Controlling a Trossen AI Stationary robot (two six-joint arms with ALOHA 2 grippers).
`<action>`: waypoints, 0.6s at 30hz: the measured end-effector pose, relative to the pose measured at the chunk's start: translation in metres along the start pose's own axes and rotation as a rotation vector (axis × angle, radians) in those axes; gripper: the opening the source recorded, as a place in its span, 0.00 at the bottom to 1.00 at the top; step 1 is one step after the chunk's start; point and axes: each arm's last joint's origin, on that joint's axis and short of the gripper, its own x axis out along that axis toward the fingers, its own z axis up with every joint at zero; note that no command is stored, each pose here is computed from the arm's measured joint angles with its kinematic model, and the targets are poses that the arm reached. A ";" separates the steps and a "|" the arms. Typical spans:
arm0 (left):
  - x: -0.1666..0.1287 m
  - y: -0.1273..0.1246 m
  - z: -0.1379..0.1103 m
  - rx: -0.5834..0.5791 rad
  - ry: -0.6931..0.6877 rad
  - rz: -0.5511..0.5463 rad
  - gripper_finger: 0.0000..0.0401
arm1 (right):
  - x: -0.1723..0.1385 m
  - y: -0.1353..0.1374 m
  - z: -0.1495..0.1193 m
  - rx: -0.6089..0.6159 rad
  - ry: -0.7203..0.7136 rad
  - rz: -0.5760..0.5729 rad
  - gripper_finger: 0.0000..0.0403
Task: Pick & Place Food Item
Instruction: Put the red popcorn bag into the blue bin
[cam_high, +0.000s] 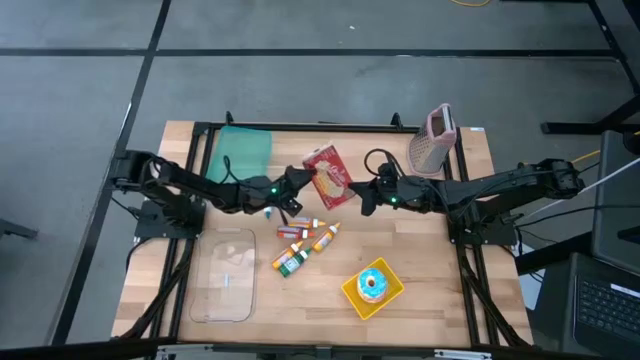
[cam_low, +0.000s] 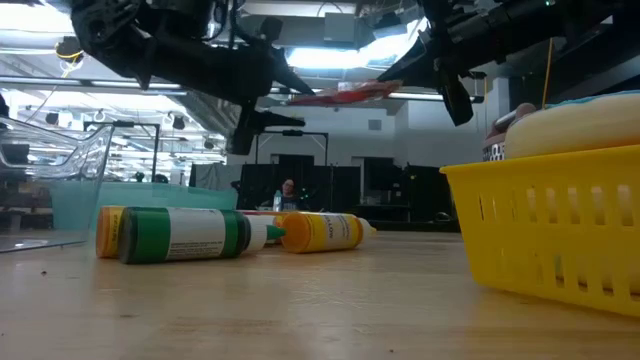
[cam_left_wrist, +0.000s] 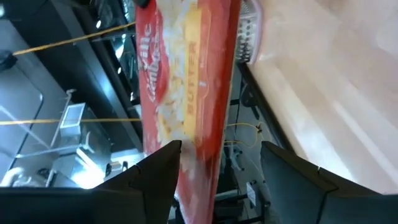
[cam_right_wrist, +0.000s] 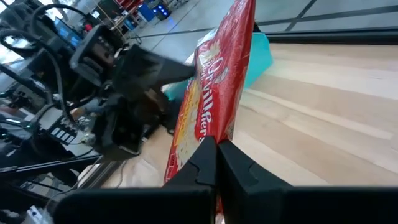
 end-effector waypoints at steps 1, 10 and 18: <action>0.002 0.001 -0.001 -0.004 0.011 0.013 0.54 | 0.000 0.000 0.000 0.000 0.001 0.003 0.00; 0.013 0.016 -0.001 -0.026 0.011 0.078 0.53 | 0.000 0.001 0.000 0.002 0.015 0.020 0.00; 0.012 0.016 -0.001 -0.028 0.014 0.074 0.43 | 0.000 0.001 0.000 0.000 0.015 0.021 0.00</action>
